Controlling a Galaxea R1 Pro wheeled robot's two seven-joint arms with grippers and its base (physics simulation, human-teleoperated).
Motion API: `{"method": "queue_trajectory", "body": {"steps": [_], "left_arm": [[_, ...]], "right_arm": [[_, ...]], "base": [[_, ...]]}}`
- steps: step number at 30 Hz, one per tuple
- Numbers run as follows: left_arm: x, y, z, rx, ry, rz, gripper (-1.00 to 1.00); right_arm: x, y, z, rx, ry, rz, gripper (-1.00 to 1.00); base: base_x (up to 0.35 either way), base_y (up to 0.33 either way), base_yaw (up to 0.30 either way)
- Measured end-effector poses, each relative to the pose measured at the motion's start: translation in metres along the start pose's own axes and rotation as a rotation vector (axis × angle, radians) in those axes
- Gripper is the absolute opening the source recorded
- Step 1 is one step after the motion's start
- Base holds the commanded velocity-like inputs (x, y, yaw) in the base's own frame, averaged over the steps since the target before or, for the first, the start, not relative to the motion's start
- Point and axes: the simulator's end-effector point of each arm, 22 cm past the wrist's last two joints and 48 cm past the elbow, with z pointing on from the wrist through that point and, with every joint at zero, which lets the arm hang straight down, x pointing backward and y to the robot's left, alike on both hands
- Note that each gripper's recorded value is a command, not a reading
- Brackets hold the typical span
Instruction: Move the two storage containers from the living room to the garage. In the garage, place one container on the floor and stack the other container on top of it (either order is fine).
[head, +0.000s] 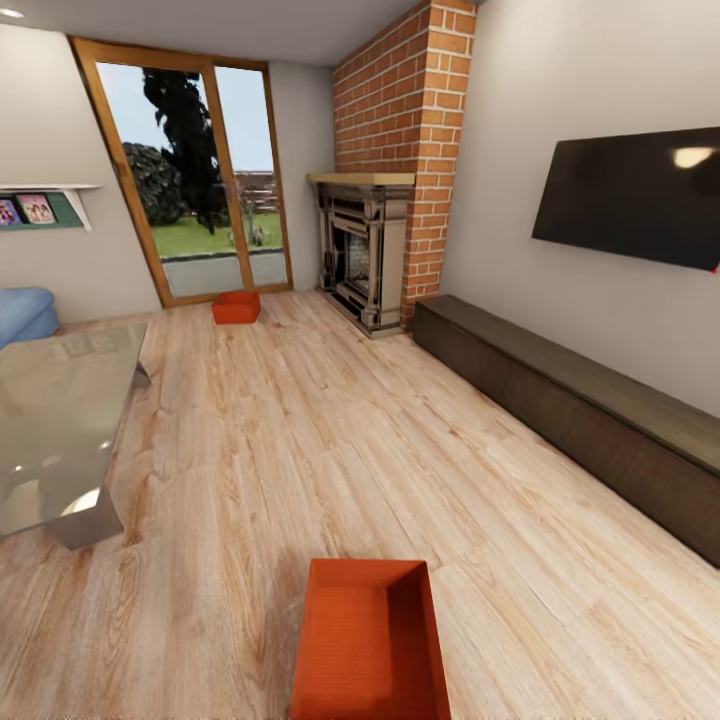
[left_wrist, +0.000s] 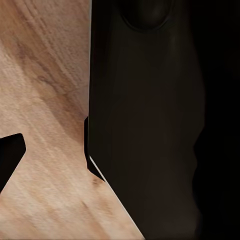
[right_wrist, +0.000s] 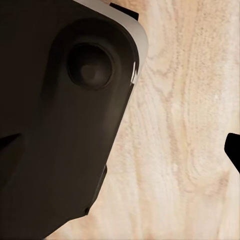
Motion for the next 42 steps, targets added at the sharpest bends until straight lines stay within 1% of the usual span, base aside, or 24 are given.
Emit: {"method": "queue_trajectory", "body": {"steps": [42], "left_arm": [[0.026, 0.002, -0.001, -0.006, 0.066, 0.002, 1.00]], "right_arm": [[0.024, 0.008, 0.001, -0.022, 0.063, -0.001, 1.00]], "base": [[0.000, 0.000, 0.000]]}}
